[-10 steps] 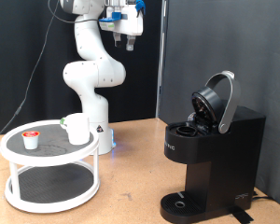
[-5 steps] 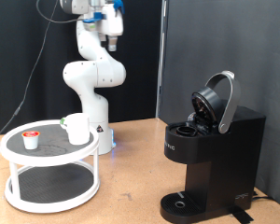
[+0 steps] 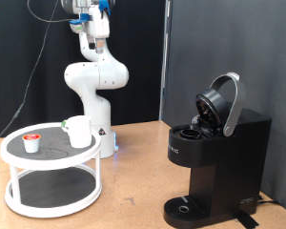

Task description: Make a cup of coffee with the keurig machine

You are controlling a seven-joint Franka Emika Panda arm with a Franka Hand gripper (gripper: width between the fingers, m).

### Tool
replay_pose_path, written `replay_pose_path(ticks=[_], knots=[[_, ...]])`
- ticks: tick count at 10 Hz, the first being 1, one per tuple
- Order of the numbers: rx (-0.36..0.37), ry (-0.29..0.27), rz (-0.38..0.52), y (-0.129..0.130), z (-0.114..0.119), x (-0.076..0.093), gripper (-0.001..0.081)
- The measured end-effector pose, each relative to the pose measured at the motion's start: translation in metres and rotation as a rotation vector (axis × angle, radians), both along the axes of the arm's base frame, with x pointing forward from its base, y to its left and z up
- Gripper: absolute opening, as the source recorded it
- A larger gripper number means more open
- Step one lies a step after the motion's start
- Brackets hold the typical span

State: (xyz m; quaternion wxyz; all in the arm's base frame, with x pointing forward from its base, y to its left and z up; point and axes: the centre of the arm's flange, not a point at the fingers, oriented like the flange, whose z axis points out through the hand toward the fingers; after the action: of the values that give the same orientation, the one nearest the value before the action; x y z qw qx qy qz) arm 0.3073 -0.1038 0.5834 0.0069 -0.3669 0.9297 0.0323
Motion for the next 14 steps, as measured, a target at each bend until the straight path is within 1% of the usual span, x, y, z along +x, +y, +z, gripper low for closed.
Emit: replay_pose_path(ticks=[1, 4, 5, 7, 9, 11, 14], knots=[[0.002, 0.011, 0.004, -0.01, -0.004, 0.001, 0.0734], [-0.01, 0.042, -0.002, -0.054, -0.012, 0.007, 0.0734], [-0.011, 0.037, -0.013, -0.068, -0.013, 0.009, 0.0734], [-0.015, 0.013, -0.001, -0.098, -0.012, 0.009, 0.0734], [-0.032, 0.019, 0.029, -0.124, -0.013, 0.004, 0.0734], [-0.042, 0.007, 0.029, -0.139, -0.015, 0.002, 0.0734], [-0.041, 0.008, 0.017, -0.145, -0.017, 0.003, 0.0734]])
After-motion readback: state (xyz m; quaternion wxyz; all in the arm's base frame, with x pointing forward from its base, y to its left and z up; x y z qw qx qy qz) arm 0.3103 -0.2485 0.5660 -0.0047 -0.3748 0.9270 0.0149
